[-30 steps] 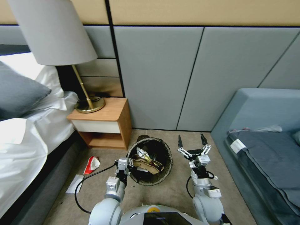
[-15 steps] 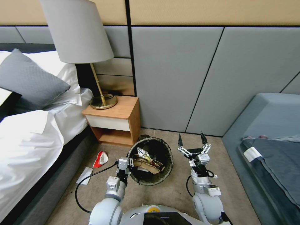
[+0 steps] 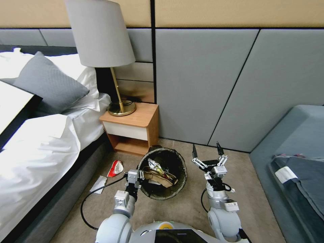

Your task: Pick up the trash bin, then pick up the garbage from the floor and place it into the trash bin.

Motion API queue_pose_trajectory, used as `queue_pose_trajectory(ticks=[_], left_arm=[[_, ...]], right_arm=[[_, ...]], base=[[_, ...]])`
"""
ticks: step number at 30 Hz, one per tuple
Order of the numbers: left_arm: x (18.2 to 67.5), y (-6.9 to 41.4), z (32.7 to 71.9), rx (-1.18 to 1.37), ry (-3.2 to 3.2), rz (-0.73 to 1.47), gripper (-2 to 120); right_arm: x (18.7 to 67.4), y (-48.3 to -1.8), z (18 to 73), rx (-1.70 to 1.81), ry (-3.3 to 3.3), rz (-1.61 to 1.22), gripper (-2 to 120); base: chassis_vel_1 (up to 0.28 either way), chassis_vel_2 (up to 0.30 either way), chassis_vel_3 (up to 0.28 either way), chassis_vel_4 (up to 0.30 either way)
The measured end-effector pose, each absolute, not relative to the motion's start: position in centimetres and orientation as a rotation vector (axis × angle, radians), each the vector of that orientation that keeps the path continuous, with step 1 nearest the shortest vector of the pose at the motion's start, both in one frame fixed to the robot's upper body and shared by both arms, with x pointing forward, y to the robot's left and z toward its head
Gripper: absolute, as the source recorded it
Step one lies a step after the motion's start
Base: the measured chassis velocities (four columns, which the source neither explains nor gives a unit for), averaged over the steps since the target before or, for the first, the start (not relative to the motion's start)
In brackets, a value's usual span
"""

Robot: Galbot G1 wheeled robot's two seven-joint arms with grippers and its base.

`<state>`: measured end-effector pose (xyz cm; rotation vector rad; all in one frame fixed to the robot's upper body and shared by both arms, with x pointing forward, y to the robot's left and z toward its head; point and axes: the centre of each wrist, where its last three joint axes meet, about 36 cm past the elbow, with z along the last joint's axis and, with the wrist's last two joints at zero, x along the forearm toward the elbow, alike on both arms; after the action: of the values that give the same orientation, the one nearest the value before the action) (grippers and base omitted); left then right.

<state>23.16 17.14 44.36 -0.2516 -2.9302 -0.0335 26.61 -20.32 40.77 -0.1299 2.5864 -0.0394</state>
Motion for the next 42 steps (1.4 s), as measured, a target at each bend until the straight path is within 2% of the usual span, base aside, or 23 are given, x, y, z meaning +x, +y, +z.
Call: queue_pose_trajectory(ticks=[42], left_arm=[[23.28, 16.92, 44.25, -0.267, -2.929, -0.017, 0]], right_arm=[[27.14, -20.25, 40.81, -0.116, 2.575, -0.044, 100]], base=[[0.046, 0.052, 0.049, 0.047]])
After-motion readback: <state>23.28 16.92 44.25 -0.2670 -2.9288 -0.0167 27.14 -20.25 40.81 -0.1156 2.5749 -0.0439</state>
